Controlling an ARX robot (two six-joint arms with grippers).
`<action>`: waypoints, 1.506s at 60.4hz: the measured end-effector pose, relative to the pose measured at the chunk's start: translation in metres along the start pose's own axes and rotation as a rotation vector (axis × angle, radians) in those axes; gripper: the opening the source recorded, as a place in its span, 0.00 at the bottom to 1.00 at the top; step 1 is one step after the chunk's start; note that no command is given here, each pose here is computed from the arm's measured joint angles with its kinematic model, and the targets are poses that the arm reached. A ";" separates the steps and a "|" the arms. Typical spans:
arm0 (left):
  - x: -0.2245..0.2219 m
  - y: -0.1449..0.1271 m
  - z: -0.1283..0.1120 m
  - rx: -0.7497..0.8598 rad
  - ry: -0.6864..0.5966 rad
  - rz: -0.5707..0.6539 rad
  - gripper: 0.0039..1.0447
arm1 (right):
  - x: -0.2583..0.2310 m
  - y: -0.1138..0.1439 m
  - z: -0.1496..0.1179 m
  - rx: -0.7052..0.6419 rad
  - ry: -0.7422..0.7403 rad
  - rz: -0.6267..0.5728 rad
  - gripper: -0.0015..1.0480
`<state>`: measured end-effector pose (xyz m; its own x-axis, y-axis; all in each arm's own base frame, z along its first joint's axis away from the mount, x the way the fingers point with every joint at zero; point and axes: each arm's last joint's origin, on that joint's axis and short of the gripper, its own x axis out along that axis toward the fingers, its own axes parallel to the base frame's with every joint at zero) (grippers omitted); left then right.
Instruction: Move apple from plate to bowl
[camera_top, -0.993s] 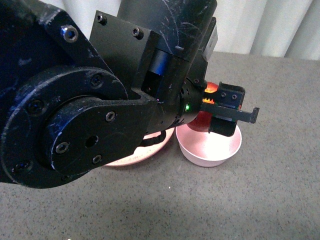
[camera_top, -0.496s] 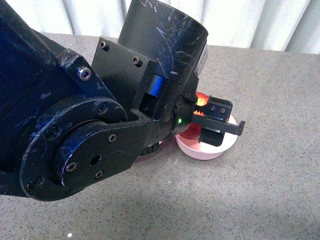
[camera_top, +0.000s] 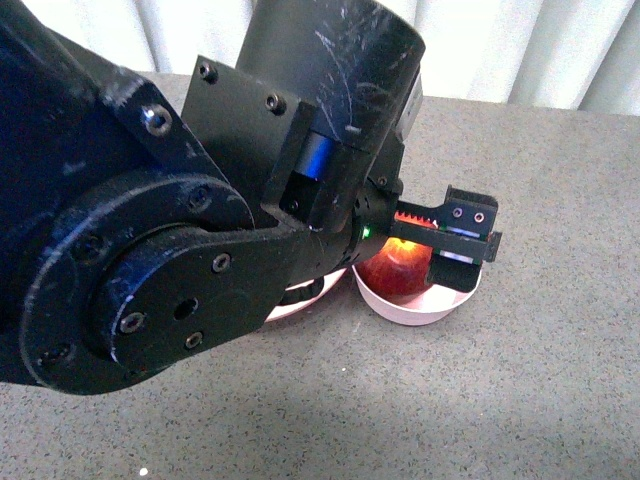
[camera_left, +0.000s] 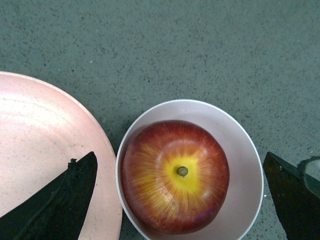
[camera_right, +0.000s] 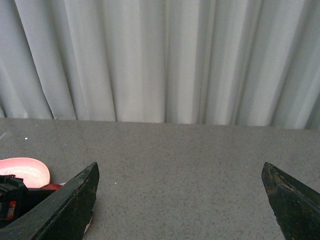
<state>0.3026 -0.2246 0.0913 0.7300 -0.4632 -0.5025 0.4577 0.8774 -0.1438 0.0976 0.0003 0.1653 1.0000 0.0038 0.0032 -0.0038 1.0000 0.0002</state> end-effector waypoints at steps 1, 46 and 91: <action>-0.001 0.001 0.001 -0.004 -0.005 0.002 0.94 | 0.000 0.000 0.000 0.000 0.000 0.000 0.91; -0.142 0.098 -0.016 -0.039 -0.422 0.460 0.75 | 0.000 0.000 0.000 0.000 0.000 0.000 0.91; -0.242 0.108 -0.040 0.001 -0.548 0.504 0.03 | 0.000 0.000 0.000 0.000 0.001 0.000 0.91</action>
<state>0.1549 -0.0124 0.1628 0.9999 -0.0011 -0.0104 0.0011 1.0000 -0.0072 0.0976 0.0003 0.1653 1.0000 0.0038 0.0025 -0.0038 1.0000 0.0002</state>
